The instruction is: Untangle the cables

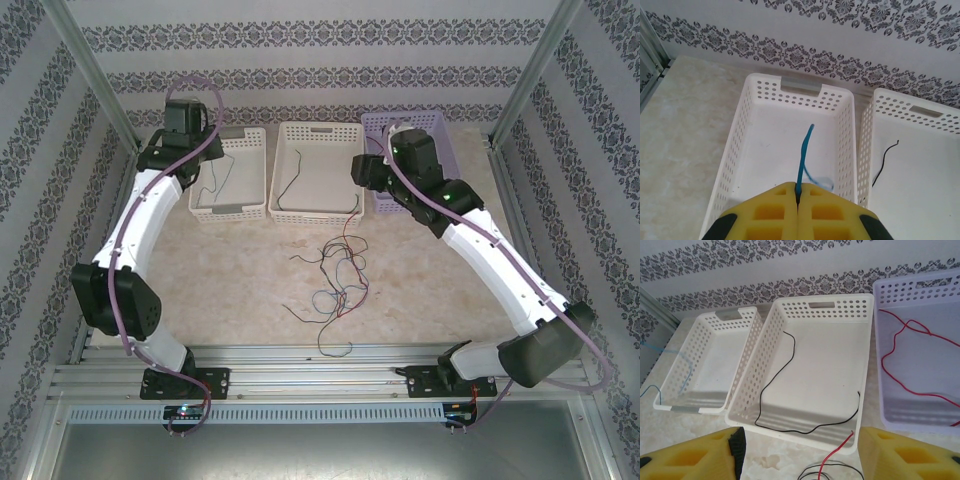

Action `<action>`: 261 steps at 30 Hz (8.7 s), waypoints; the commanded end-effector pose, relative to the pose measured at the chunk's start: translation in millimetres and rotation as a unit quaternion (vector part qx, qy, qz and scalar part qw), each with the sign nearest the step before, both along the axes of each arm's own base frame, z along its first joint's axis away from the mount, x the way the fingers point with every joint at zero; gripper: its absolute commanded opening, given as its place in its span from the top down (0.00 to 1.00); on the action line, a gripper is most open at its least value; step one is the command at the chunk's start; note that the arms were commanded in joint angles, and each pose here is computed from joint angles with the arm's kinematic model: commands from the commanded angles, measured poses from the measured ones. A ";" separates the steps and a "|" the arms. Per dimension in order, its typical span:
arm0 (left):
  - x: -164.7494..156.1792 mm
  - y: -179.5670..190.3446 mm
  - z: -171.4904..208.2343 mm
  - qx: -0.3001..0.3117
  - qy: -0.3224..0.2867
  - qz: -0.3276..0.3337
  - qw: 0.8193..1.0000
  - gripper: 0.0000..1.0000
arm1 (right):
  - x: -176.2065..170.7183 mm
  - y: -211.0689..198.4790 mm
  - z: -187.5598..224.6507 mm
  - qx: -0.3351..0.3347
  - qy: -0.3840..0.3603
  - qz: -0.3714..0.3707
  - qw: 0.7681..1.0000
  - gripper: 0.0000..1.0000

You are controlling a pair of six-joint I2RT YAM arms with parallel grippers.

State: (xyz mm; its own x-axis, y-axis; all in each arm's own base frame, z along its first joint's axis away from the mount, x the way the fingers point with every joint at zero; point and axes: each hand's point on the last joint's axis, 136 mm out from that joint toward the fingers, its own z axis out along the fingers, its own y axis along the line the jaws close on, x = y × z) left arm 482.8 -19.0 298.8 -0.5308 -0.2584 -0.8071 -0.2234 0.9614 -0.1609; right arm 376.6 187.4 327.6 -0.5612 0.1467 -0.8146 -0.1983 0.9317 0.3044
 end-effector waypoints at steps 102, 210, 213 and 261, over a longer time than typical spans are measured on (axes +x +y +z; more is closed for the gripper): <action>-157.4 -257.8 15.6 -0.343 -0.069 -0.506 0.788 0.00 | -83.0 43.7 -89.2 -0.006 0.080 0.103 0.991 1.00; -76.1 -34.2 257.1 0.142 -0.346 -0.083 0.924 1.00 | -146.0 -29.2 -210.0 0.037 0.184 0.056 0.981 0.45; -59.7 -32.0 248.7 0.152 -0.339 -0.075 0.926 1.00 | -148.0 -30.2 -203.1 0.038 0.177 0.058 0.982 0.45; 62.5 -40.5 -131.6 0.076 0.105 -0.100 0.987 0.66 | -164.0 -10.1 -210.2 0.024 0.195 0.091 0.976 0.43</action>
